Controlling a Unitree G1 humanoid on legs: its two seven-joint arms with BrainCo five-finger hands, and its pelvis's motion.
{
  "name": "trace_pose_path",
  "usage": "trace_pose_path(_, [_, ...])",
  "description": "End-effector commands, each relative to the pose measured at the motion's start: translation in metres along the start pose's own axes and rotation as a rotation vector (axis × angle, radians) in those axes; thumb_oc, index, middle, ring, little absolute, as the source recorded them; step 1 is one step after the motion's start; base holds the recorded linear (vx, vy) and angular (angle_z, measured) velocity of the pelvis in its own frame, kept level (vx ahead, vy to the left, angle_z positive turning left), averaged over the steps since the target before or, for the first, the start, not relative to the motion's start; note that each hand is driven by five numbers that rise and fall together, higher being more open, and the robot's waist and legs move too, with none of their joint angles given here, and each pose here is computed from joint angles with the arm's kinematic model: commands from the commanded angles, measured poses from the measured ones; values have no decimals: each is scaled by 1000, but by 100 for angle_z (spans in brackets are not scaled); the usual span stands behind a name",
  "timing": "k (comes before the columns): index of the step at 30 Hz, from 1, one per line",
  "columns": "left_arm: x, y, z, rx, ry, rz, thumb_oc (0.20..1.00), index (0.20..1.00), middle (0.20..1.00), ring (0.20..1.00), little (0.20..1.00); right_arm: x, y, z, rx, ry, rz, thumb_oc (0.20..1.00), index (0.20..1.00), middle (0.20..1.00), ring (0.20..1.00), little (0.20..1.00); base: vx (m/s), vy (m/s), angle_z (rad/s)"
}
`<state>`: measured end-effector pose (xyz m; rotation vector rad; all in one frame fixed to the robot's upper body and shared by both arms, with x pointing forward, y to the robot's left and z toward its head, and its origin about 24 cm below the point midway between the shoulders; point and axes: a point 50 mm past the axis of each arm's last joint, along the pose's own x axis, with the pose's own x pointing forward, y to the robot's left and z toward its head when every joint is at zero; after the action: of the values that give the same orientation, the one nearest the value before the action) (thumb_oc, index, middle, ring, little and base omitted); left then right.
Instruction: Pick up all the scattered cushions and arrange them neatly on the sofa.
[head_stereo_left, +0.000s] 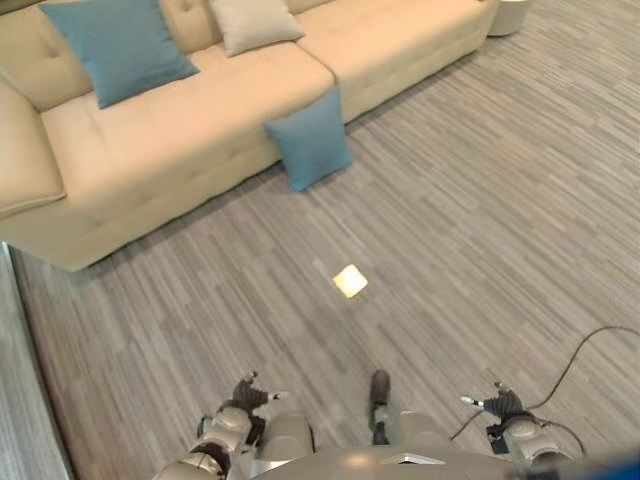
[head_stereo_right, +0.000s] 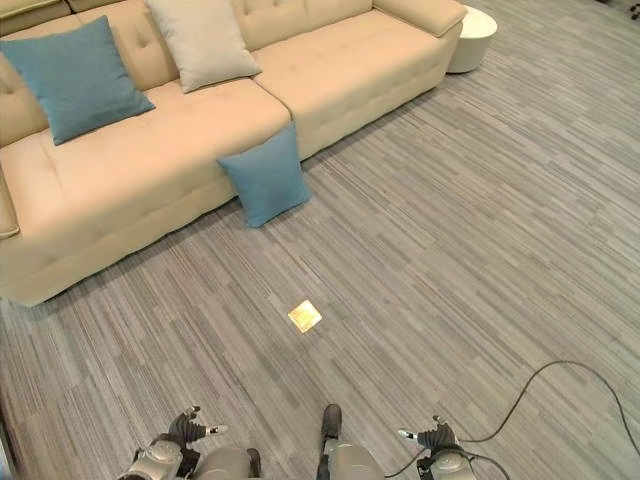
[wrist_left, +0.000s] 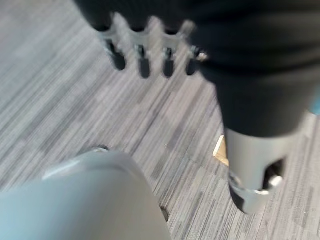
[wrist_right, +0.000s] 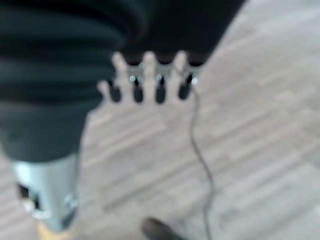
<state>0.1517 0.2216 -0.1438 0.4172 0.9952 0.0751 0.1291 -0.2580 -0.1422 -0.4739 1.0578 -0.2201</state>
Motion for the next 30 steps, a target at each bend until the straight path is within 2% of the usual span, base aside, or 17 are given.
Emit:
trace_pose_path(1, [2,-1,21,41,-87,-16,1000,1000,1000,1000,1000,2,-16,-4,-2,10,-48,1000,1000,1000,1000,1000,219,26,79])
trace_pose_path(12, [0,13,-2,11,-19,20,1000,1000,1000,1000,1000,-3,-7,-19,-17,58,-14,1000,1000,1000,1000,1000,274,127,15])
trace_pose_path(16, [1,25,0,10,-20,56,1000,1000,1000,1000,1000,1,-3,5,-2,-21,-1,1000,1000,1000,1000,1000,228,242,-2])
trace_pose_path(23, [1,27,-3,31,-4,57,1000,1000,1000,1000,1000,2,-4,23,-10,-80,-2,1000,1000,1000,1000,1000,225,-18,17])
trace_pose_path(30, [1,19,-5,51,4,29,1000,1000,1000,1000,1000,1,-5,13,-22,-57,5,1000,1000,1000,1000,1000,271,-121,28])
